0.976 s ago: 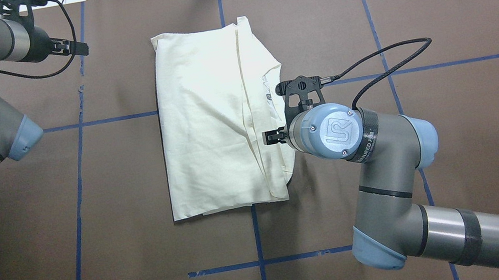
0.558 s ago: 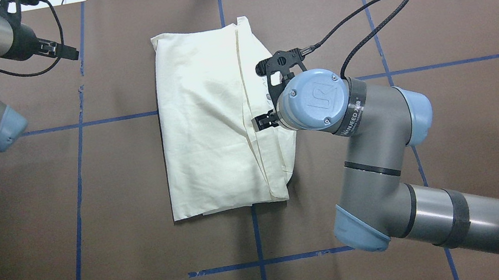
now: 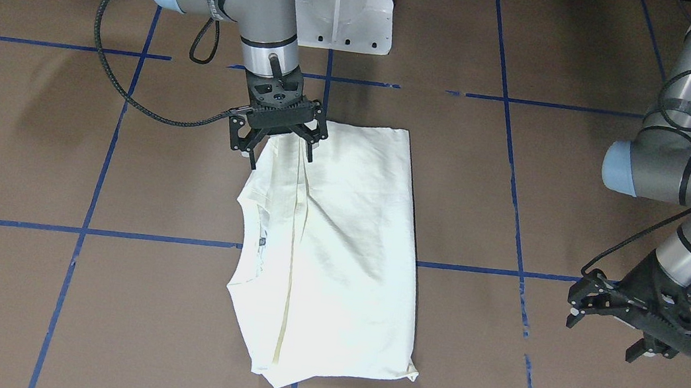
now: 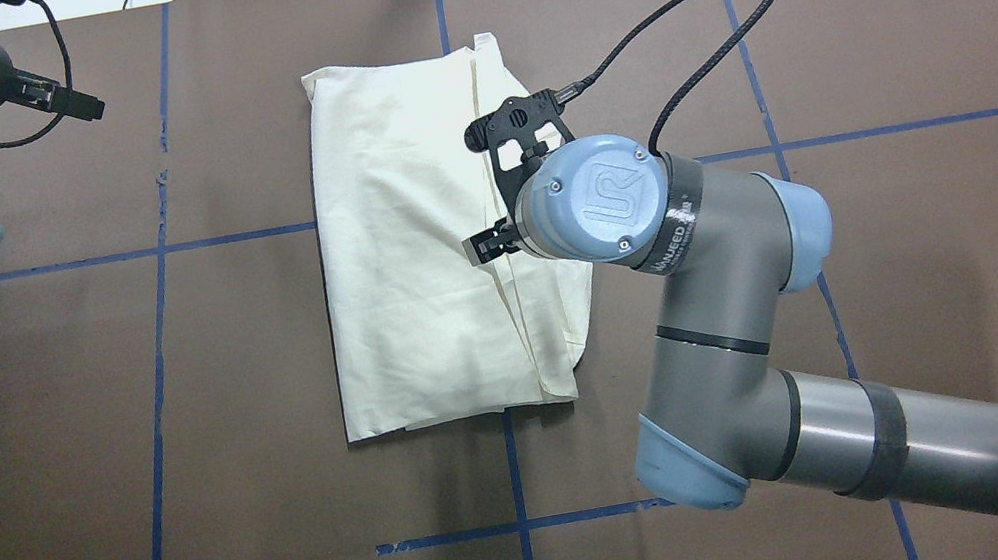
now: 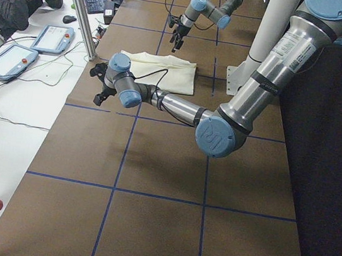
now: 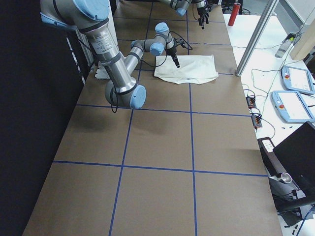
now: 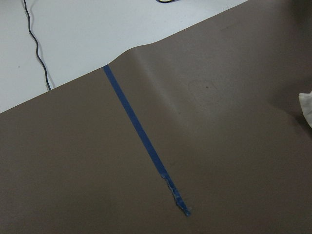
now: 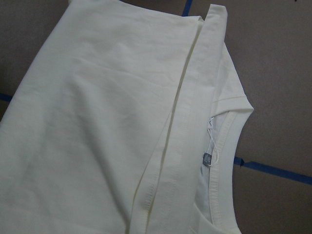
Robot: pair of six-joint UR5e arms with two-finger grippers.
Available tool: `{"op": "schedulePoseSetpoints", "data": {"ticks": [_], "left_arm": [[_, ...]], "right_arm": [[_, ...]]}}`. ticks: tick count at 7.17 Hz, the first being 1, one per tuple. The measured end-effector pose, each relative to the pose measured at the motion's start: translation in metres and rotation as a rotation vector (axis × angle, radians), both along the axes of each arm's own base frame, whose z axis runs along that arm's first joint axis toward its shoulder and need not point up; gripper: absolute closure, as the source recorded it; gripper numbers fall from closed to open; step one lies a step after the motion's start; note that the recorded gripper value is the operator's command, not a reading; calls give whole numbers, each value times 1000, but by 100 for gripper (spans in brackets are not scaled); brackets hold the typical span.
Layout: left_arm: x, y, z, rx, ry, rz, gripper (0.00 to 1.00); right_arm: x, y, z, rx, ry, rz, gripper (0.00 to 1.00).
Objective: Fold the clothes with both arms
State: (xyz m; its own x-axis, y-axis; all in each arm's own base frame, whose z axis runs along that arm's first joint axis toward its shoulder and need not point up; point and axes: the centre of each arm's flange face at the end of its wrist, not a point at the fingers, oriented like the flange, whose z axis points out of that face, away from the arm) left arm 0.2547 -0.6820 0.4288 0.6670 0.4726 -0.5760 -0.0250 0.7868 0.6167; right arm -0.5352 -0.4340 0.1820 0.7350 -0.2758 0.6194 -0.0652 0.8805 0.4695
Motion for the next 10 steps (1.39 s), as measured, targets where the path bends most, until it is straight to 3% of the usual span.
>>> {"op": "schedulePoseSetpoints", "data": {"ticks": [2,4,6,8,10], "left_arm": [[0,0,0,-2,1,-1,0],[0,0,0,-1,2,0,0],[0,0,0,-1,3,0,0],[0,0,0,0,4,-1,0],[0,1,0,0,4,-1,0]], "right_arm": [[-43,-12,-4,-29,155,-42,1],[-97,-24,4,-47,277,-41,3],[-116,-17,11,-58,373,-43,5],[-121,-9,8,-72,413,-40,6],[-127,1,4,-108,382,26,8]]}}
